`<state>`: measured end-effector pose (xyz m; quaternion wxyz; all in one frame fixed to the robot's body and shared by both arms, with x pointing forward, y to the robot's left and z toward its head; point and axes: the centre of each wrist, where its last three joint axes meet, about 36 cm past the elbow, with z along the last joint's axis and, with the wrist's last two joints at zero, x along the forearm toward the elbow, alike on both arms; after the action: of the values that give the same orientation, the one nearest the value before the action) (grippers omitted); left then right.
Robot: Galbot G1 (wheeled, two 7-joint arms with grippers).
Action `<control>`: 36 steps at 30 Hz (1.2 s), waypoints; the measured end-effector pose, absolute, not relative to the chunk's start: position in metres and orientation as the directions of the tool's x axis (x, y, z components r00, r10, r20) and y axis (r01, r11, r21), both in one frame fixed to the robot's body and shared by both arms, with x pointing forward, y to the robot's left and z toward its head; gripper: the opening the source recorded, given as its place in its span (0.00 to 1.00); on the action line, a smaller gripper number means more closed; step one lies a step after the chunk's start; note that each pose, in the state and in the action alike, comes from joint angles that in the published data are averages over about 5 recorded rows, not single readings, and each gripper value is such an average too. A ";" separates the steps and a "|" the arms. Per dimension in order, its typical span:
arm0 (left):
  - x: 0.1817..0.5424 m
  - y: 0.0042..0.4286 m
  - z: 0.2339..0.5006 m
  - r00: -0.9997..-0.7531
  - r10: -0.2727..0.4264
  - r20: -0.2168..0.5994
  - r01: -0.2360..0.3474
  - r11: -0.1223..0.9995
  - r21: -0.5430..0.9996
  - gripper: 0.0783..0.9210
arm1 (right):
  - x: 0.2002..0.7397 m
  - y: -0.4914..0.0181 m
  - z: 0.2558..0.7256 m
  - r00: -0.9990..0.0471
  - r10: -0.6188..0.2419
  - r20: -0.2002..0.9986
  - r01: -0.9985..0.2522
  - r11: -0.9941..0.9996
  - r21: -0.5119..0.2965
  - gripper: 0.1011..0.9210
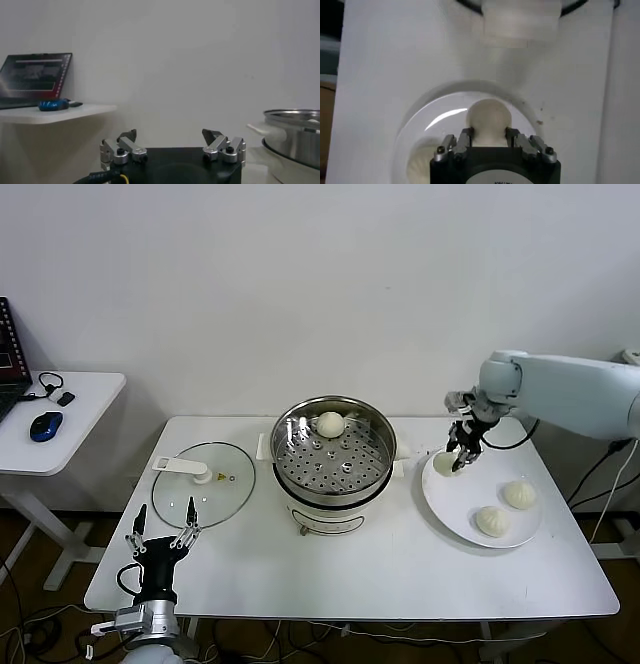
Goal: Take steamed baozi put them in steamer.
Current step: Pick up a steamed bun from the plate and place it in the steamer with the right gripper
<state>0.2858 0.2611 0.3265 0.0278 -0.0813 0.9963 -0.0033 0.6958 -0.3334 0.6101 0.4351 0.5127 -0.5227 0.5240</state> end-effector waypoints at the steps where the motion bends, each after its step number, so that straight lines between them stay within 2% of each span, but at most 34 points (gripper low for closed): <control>1: 0.286 0.261 0.327 -0.985 -0.161 -0.056 -0.161 0.987 -0.011 0.88 | 0.695 -0.329 0.619 -0.100 -0.087 0.991 -0.991 -0.080 -0.107 0.46; 9: 0.287 0.262 0.332 -0.986 -0.155 -0.066 -0.154 0.988 -0.017 0.88 | 0.686 -0.282 0.684 -0.142 -0.150 0.979 -0.981 -0.109 -0.159 0.46; 17: 0.288 0.262 0.335 -0.986 -0.151 -0.074 -0.150 0.989 -0.019 0.88 | 0.685 -0.222 0.714 -0.179 -0.198 0.964 -0.972 -0.117 -0.205 0.46; 25: 0.288 0.260 0.338 -0.986 -0.147 -0.082 -0.146 0.989 -0.015 0.88 | 0.691 -0.159 0.706 -0.186 -0.224 0.957 -0.965 -0.141 -0.221 0.46; 36: 0.288 0.260 0.339 -0.986 -0.146 -0.084 -0.145 0.989 -0.010 0.88 | 0.695 -0.096 0.661 -0.161 -0.246 0.956 -0.968 -0.149 -0.202 0.46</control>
<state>0.2879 0.2596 0.3388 0.0421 -0.0730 0.9964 -0.0021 0.6952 -0.0960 0.6610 0.3447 0.5482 -0.5537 0.5235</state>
